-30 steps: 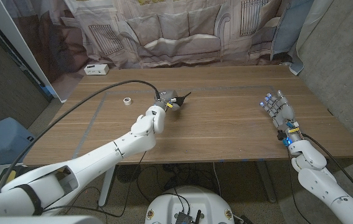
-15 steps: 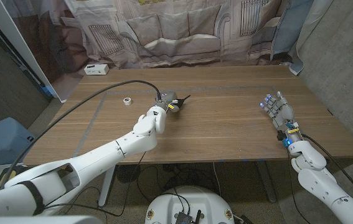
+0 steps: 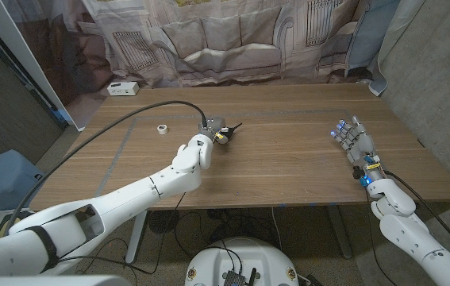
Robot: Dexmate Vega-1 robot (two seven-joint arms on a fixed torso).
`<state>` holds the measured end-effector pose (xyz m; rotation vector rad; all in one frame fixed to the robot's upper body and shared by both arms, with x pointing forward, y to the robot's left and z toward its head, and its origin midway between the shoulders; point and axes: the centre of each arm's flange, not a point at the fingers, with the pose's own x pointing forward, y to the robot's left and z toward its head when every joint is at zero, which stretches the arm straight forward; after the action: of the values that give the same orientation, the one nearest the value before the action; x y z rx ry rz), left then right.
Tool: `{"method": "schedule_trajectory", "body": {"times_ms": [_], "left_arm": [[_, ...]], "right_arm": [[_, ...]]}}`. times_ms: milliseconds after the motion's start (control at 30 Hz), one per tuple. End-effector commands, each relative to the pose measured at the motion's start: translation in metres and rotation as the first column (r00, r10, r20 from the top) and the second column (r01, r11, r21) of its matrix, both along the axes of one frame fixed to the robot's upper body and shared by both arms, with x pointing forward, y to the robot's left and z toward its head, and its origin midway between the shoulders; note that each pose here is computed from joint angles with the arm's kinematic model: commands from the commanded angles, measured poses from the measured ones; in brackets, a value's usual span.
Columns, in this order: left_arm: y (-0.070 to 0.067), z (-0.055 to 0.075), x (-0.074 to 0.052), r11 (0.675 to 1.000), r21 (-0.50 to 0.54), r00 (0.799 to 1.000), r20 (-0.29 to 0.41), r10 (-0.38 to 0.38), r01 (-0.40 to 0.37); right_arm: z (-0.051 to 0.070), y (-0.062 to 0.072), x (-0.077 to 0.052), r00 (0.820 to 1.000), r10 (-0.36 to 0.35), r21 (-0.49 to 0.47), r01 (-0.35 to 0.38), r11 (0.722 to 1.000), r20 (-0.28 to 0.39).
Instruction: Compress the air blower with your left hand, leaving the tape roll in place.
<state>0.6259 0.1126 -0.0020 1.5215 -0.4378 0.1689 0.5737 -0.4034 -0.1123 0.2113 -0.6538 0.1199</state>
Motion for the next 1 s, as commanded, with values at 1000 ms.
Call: {"method": "schedule_trajectory", "body": {"times_ms": [1000], "left_arm": [[-0.0065, 0.0082, -0.0033, 0.995, 0.086, 0.998, -0.013, 0.054, -0.052]], "right_arm": [[0.0003, -0.0028, 0.0004, 1.0, 0.004, -0.001, -0.004, 1.0, 0.002]]}}
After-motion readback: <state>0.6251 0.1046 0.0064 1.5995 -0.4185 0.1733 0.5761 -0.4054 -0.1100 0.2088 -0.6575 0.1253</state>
